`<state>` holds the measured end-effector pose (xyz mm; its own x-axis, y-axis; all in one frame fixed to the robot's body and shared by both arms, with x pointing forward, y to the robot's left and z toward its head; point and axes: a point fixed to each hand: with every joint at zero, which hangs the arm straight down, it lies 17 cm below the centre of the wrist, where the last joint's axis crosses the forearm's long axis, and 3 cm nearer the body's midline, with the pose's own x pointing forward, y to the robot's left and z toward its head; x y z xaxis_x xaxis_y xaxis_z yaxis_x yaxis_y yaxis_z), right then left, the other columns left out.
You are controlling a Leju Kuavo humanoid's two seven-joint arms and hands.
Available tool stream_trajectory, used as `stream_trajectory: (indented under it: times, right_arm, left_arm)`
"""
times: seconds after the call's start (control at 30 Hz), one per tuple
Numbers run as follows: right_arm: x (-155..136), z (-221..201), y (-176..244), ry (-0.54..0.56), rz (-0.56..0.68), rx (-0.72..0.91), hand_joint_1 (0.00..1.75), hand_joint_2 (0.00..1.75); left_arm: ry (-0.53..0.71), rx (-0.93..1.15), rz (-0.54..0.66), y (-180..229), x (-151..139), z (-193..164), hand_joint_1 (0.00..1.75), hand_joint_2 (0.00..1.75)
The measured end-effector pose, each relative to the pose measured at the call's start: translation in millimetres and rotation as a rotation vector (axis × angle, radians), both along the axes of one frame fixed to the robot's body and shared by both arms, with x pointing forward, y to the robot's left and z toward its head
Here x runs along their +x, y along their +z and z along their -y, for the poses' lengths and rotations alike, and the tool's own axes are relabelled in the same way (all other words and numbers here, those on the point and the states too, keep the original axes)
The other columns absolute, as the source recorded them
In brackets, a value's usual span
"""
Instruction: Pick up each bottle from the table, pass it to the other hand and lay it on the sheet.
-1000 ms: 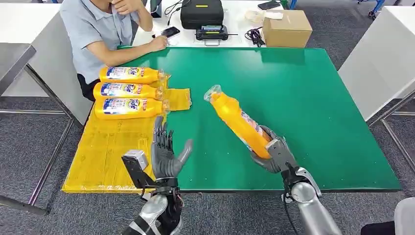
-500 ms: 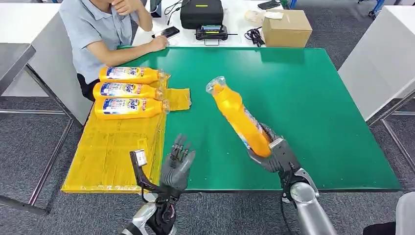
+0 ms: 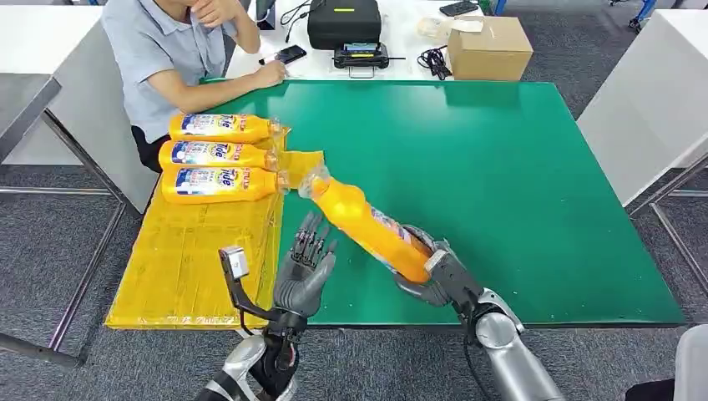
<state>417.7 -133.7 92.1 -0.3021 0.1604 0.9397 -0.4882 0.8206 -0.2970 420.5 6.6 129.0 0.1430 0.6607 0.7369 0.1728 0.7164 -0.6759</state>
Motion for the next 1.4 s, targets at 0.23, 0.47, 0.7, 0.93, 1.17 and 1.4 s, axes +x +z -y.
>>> stream_trajectory:
  times: [0.23, 0.47, 0.7, 0.93, 1.17, 1.4]
  right_arm:
    - [-6, -29, 2, 0.064, 0.008, -0.001, 1.75, 1.75]
    - [-12, -40, 0, 0.091, 0.004, -0.002, 1.75, 1.75]
    - [-17, -50, 1, 0.128, 0.003, 0.006, 1.75, 1.75]
    - [-21, -56, 1, 0.148, -0.003, 0.012, 1.75, 1.75]
    - [-20, -55, -3, 0.146, -0.014, 0.015, 1.52, 1.75]
    - [-20, -53, -9, 0.142, -0.025, 0.017, 0.00, 1.75]
  left_arm:
    - [0.092, 0.116, 0.000, -8, 15, -3, 0.00, 1.75]
    - [0.094, 0.139, -0.007, -13, 17, 3, 0.00, 1.75]
    - [0.075, 0.136, -0.023, -17, 19, 8, 0.00, 1.75]
    - [0.065, 0.088, -0.022, -14, 22, 7, 1.75, 1.75]
    - [0.085, 0.010, -0.023, -9, 19, -2, 1.75, 1.75]
    - [0.113, -0.056, -0.008, 0, 15, -18, 1.75, 1.75]
